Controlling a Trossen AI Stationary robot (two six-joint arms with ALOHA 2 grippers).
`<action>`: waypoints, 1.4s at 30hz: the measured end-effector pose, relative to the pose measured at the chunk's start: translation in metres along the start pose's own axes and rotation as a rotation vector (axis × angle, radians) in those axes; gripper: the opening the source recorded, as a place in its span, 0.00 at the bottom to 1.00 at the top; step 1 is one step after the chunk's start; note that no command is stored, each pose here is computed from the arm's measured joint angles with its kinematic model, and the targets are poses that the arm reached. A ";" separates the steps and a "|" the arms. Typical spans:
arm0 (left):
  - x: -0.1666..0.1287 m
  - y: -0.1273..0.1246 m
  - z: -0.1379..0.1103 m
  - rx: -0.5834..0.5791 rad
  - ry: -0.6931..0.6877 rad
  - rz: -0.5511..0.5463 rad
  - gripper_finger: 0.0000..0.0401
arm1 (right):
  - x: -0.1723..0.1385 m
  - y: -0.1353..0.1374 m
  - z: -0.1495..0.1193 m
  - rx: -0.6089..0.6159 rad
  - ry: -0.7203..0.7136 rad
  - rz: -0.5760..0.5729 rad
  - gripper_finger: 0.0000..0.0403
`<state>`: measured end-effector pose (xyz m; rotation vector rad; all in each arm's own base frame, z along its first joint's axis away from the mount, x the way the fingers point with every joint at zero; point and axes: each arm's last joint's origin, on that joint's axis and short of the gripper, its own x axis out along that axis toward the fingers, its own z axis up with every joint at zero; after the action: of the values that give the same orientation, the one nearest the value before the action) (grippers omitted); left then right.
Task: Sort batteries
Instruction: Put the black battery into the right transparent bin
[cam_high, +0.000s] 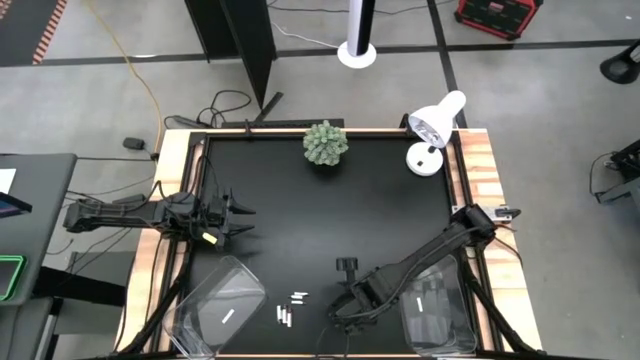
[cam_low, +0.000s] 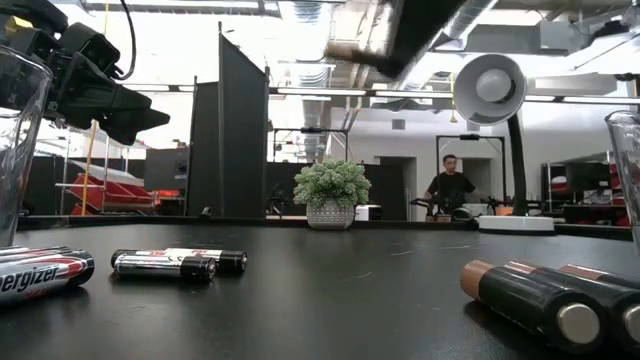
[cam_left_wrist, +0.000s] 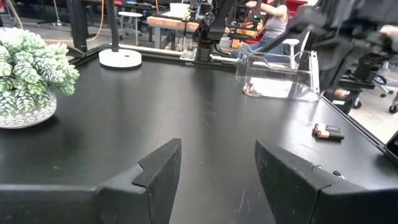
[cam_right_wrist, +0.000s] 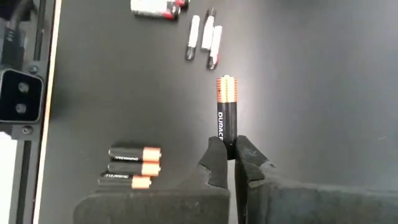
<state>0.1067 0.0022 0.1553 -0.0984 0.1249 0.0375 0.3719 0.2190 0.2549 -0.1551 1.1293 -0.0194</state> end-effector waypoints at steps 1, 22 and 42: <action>0.000 0.000 0.000 -0.001 0.000 0.000 0.50 | -0.004 -0.001 0.002 -0.013 -0.006 -0.010 0.01; 0.000 0.000 0.000 -0.007 0.000 0.000 0.50 | -0.107 -0.028 -0.078 0.199 0.007 -0.203 0.01; 0.000 0.000 0.000 -0.002 -0.001 0.000 0.50 | -0.110 -0.006 -0.098 0.322 -0.121 0.027 0.01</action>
<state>0.1067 0.0022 0.1554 -0.1000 0.1244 0.0379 0.2364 0.2125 0.3138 0.1443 0.9933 -0.1653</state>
